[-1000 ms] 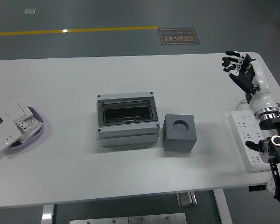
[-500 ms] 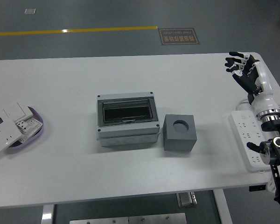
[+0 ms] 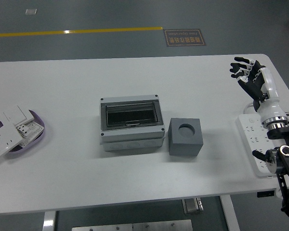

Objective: Pick up the cylinder from the cube,place it in the box,flap close box

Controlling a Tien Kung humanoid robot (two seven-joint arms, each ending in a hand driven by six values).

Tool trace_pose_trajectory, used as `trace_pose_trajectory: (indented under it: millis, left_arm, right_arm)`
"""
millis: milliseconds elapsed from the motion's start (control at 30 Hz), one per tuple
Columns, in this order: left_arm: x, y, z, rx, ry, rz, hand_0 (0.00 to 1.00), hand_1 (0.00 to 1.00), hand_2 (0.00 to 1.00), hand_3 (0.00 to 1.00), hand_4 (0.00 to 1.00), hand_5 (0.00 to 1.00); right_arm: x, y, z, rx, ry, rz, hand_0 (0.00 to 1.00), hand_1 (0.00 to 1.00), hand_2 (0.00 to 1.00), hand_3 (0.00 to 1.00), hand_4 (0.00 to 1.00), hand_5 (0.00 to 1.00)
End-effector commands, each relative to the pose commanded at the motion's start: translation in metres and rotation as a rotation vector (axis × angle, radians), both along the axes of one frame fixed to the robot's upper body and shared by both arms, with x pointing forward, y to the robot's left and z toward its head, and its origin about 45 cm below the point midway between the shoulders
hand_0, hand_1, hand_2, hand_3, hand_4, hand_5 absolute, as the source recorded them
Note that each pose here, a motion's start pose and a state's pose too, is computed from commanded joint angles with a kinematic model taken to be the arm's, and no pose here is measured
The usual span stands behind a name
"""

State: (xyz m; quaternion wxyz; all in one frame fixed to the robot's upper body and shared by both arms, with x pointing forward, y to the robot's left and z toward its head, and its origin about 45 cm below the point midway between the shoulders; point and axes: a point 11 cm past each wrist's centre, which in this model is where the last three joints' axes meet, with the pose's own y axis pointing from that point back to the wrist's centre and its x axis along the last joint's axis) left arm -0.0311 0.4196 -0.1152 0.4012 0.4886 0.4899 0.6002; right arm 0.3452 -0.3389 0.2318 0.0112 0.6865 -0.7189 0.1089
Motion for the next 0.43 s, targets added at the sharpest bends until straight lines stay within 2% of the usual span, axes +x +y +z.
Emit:
trace_pose_trajectory:
  millis: [233, 433]
  left_arm:
    - [-0.0009, 0.0007, 0.0002, 0.002, 0.006, 0.0, 0.637, 0.664, 0.577, 0.642, 0.718, 0.311]
    - [0.0058, 0.0018, 0.0005, 0.004, -0.007, -0.004, 0.637, 0.664, 0.577, 0.642, 0.718, 0.311]
  right_arm:
    - [-0.0016, 0.0004, 0.0008, 0.011, -0.01, -0.002, 0.592, 0.621, 0.65, 0.669, 0.681, 0.394]
    - [-0.0036, -0.0021, 0.0008, 0.023, -0.017, -0.011, 0.592, 0.621, 0.65, 0.669, 0.681, 0.394]
